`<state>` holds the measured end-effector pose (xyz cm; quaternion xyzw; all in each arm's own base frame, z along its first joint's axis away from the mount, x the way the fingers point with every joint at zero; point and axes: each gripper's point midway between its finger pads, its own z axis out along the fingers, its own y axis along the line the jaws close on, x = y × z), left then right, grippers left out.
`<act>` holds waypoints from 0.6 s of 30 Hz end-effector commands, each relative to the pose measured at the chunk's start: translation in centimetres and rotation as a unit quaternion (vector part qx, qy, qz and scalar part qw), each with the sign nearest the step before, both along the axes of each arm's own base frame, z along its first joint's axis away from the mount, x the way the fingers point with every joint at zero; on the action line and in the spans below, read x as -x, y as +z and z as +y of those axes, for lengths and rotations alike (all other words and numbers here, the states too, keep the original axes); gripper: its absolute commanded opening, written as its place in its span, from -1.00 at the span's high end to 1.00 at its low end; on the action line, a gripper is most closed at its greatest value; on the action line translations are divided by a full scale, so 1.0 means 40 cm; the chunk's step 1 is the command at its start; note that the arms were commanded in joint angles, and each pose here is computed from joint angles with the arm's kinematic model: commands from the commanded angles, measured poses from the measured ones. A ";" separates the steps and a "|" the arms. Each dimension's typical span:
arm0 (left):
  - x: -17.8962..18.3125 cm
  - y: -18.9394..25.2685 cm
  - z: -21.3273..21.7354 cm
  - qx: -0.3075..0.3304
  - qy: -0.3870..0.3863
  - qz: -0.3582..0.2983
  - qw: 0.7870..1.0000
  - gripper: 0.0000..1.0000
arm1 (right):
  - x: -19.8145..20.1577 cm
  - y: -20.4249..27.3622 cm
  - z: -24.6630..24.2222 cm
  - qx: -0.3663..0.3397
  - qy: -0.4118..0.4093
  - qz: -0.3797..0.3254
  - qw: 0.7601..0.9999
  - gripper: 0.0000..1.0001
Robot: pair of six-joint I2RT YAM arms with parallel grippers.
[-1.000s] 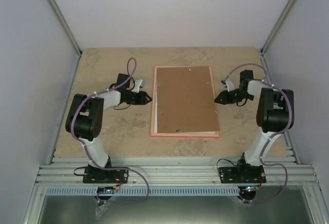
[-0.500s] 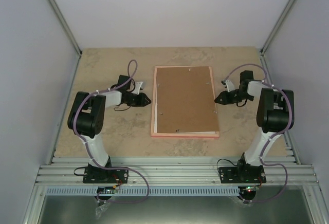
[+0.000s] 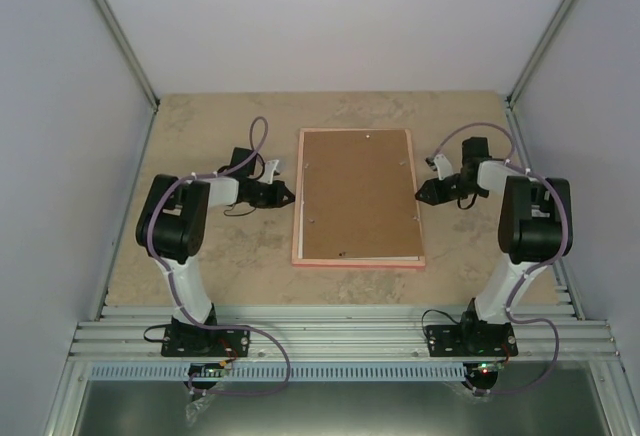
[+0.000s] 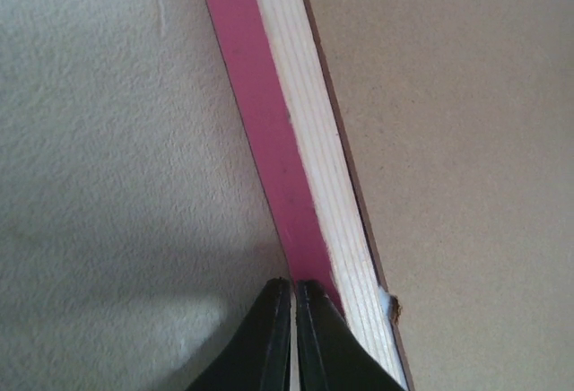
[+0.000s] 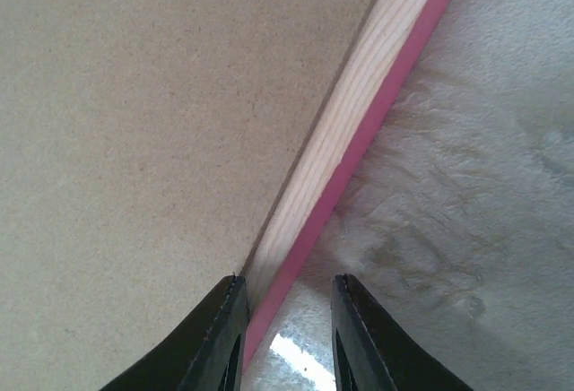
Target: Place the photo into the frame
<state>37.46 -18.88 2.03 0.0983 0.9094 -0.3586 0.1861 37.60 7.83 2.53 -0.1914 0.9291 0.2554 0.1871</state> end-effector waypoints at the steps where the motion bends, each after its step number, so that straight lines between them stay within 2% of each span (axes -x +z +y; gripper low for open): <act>1: 0.069 -0.052 -0.051 0.016 -0.034 0.049 0.998 0.87 | 0.110 -0.133 0.037 0.067 0.054 0.073 0.994 0.40; 10: 0.101 -0.015 -0.057 0.030 -0.056 0.038 0.997 0.90 | 0.130 -0.158 0.070 0.084 0.091 0.076 0.989 0.35; 18: 0.151 0.062 -0.043 0.028 -0.074 -0.008 0.997 0.89 | 0.134 -0.119 0.137 0.049 0.120 0.062 0.990 0.50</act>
